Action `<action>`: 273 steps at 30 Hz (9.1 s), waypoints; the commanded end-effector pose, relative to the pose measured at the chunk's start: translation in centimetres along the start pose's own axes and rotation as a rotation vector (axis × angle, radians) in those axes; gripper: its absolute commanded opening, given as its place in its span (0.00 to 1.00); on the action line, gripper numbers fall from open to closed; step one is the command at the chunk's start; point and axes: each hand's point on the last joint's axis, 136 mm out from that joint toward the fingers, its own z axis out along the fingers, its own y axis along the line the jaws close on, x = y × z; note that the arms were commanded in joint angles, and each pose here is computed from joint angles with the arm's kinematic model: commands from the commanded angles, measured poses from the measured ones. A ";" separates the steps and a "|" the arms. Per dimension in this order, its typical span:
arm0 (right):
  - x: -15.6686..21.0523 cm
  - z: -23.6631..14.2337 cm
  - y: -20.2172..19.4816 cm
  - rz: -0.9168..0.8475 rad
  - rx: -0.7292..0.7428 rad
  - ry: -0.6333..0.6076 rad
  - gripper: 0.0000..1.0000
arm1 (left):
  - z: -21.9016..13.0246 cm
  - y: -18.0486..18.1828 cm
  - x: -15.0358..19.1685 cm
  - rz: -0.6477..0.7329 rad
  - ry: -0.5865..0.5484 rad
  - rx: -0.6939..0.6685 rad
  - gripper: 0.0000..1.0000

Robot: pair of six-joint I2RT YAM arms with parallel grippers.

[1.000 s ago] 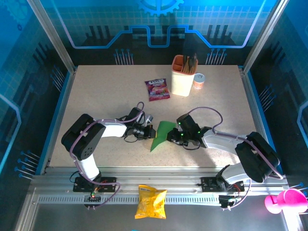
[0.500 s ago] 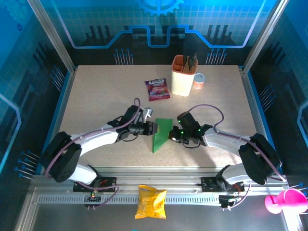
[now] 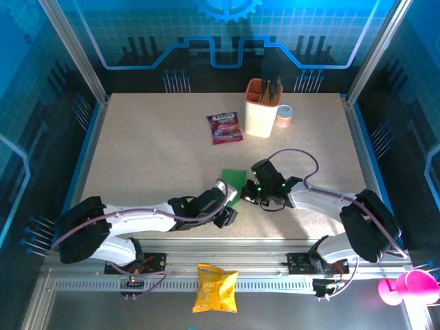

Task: Fold a paper plane with a square sheet of paper (pick it up from the middle)
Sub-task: Fold the wing for the fifth time at the center of the table.

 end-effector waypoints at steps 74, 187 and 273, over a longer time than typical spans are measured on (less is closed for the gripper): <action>-1.1 2.0 3.8 -0.115 -0.041 0.126 0.42 | 1.0 3.2 0.9 -0.376 -0.007 0.305 0.00; 1.3 2.7 3.2 -0.024 -0.018 0.138 0.00 | 2.0 3.6 1.1 0.062 -0.116 -0.279 0.31; -4.2 8.4 7.9 -0.368 -0.107 0.328 0.13 | 1.6 4.7 3.5 -0.238 -0.219 0.175 0.00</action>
